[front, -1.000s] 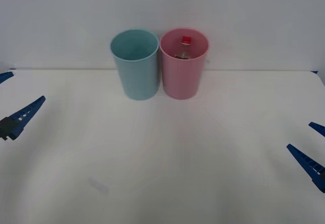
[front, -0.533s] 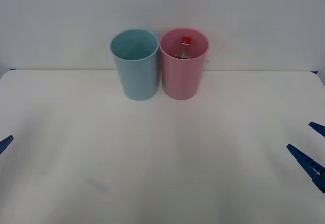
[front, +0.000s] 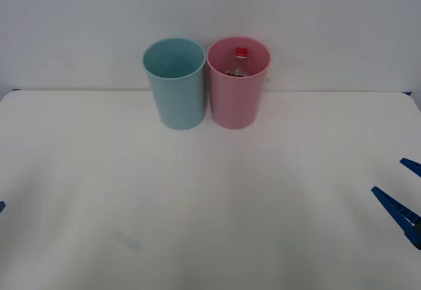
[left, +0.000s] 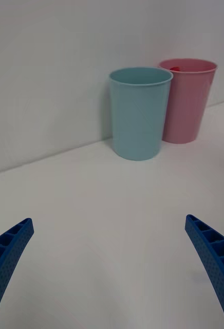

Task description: Grasp the object on the table and drop it into the matching bin: aluminum can to the light blue bin, PET bottle to the pink bin.

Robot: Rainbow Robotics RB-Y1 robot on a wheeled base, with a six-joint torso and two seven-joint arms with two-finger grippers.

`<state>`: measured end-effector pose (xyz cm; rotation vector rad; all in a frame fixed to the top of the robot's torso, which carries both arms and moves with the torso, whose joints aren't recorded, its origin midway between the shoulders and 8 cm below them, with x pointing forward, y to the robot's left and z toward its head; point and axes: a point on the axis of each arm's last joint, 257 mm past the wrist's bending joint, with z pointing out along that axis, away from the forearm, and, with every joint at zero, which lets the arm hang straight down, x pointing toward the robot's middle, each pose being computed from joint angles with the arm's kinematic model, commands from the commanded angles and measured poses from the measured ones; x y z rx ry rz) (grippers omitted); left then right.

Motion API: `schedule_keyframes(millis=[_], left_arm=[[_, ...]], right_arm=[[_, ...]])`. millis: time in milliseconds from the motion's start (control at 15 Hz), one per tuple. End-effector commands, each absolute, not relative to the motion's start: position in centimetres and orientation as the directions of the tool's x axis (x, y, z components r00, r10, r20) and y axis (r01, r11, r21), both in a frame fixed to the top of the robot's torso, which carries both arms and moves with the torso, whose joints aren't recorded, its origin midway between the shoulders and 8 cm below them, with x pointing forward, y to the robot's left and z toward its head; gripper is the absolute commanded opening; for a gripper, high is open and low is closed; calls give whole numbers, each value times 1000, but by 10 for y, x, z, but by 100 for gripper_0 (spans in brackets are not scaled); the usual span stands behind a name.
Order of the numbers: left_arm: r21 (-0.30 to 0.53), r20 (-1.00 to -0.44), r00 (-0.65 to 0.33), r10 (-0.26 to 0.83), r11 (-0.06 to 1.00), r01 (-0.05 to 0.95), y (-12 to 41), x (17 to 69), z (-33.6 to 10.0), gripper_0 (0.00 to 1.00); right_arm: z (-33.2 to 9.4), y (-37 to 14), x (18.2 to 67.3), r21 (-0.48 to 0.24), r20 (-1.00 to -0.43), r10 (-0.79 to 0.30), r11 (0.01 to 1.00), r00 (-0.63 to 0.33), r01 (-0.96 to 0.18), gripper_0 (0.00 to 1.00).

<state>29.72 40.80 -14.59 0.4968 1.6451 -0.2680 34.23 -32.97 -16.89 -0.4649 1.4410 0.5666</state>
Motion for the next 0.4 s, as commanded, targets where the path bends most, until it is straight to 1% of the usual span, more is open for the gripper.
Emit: schedule_keyframes(millis=[67, 400], left_arm=[[96, -986, -77, 147, 885, 455, 411, 293, -146, 100], [82, -989, -78, 129, 894, 441, 414, 291, -145, 100]], right_arm=[[-169, -330, 342, 39, -996, 82, 785, 41, -618, 100], [-169, -330, 342, 39, -996, 82, 785, 41, -618, 100]])
